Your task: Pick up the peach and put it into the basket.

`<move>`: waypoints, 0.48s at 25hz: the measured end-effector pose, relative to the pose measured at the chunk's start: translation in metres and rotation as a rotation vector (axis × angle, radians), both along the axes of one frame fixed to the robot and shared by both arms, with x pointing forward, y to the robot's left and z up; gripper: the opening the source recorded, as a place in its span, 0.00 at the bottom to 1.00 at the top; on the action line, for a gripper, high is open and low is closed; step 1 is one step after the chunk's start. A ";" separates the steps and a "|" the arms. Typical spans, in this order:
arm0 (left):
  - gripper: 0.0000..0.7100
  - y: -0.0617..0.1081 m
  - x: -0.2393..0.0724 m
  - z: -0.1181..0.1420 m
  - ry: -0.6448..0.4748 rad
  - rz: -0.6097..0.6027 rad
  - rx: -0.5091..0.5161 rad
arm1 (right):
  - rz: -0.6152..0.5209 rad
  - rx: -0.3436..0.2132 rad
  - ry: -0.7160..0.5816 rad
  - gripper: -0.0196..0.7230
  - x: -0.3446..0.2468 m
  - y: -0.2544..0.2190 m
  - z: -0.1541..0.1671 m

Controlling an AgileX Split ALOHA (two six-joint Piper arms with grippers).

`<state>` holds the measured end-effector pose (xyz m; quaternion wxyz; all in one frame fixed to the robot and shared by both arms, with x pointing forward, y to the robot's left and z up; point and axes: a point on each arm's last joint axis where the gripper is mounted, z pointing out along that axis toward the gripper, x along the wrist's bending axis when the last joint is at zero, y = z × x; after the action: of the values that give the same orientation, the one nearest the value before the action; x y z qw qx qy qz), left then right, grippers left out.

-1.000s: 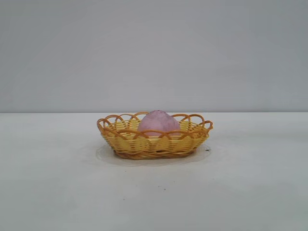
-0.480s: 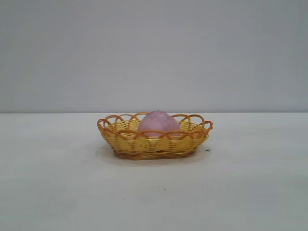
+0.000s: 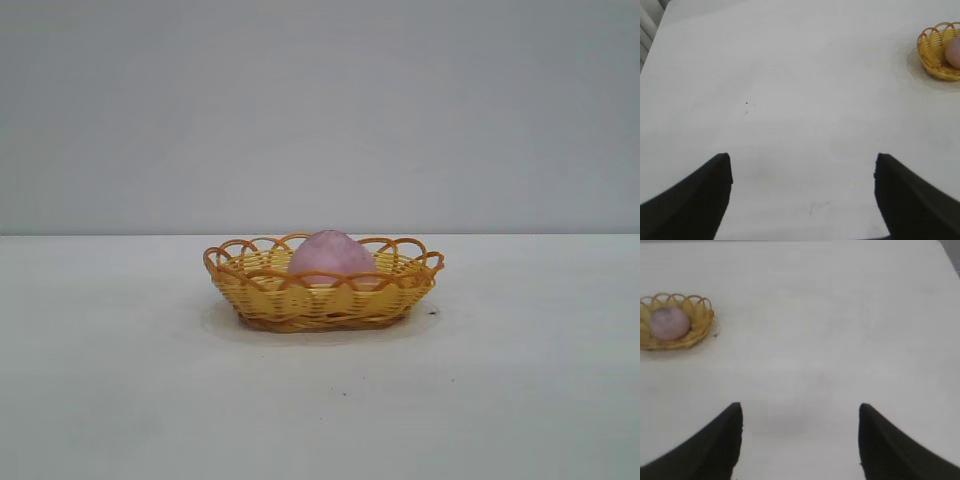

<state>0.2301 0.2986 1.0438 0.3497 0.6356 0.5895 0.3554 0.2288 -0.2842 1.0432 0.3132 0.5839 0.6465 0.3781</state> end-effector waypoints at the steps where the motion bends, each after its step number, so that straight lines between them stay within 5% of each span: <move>1: 0.73 0.000 0.000 0.000 0.000 0.000 0.000 | 0.009 0.000 -0.002 0.60 0.000 0.000 0.000; 12: 0.73 0.000 0.000 0.000 0.000 0.000 0.000 | 0.019 -0.008 -0.003 0.60 -0.001 -0.002 0.000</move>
<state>0.2301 0.2986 1.0438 0.3497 0.6356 0.5895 0.3554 0.2283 -0.2859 1.0432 0.3129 0.5760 0.6530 0.3793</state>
